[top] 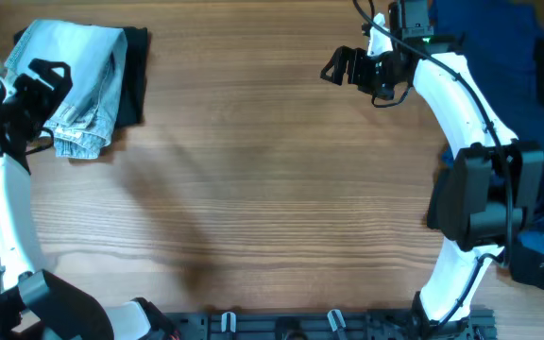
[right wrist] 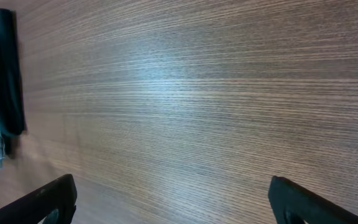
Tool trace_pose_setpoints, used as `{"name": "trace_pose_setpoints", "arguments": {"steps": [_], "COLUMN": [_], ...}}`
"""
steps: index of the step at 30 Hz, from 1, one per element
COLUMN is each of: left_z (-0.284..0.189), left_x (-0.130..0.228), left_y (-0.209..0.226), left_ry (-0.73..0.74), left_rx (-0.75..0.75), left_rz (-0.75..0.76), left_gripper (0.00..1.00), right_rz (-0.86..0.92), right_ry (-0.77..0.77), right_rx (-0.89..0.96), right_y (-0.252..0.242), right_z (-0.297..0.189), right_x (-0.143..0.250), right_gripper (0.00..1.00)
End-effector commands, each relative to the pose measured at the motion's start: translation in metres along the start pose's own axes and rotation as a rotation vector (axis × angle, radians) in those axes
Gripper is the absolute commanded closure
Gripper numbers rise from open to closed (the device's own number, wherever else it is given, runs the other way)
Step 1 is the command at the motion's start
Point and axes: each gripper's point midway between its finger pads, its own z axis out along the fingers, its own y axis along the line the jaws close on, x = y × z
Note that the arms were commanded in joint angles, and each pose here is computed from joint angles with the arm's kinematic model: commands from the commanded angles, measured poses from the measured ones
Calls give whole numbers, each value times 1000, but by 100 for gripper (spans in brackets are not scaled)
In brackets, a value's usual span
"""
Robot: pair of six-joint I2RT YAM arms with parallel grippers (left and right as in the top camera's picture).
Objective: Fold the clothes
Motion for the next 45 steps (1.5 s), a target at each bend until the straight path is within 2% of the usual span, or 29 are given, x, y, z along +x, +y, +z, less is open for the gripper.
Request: {"name": "trace_pose_setpoints", "arguments": {"steps": [1,4,6,9,16,22,26,31,32,35,39,42,45], "left_z": [10,22,28,34,62,134,179,235,248,251,239,216,170], "left_x": [2,0,1,-3,-65,-74,-47,31,58,77,53,21,-26], "left_y": [3,11,10,5,-6,26,58,108,126,140,124,93,51], "left_ry": [8,-3,3,-19,-306,-430,-378,-157,-78,-13,-72,-144,-265], "left_rx": [-39,-74,-65,-62,-135,-150,-157,-188,-207,-235,-223,-200,-210], "left_rz": [185,234,251,330,648,683,674,643,630,572,521,540,568], "left_gripper": [1,4,11,13,0,0,0,0,0,0,0,0,0], "right_rz": [-36,-42,-54,-77,-126,-144,-139,-137,-137,-139,-162,-173,-218], "right_ry": [-23,-32,-34,-38,-35,-24,-12,-9,-8,-9,-9,-21,-69], "right_rx": [-31,-34,-35,-36,-34,-31,-28,-28,-27,-25,-24,-25,-34], "right_y": [11,12,13,14,14,13,12,12,12,11,11,12,19], "right_z": [-12,-12,-11,-11,-11,-11,-11,-11,-11,-11,-11,-13,-20], "right_x": [-3,-5,-5,-6,-5,-2,1,1,2,1,1,-2,-14], "right_gripper": [1,4,9,11,9,7,7,7,7,7,7,5,1]}}
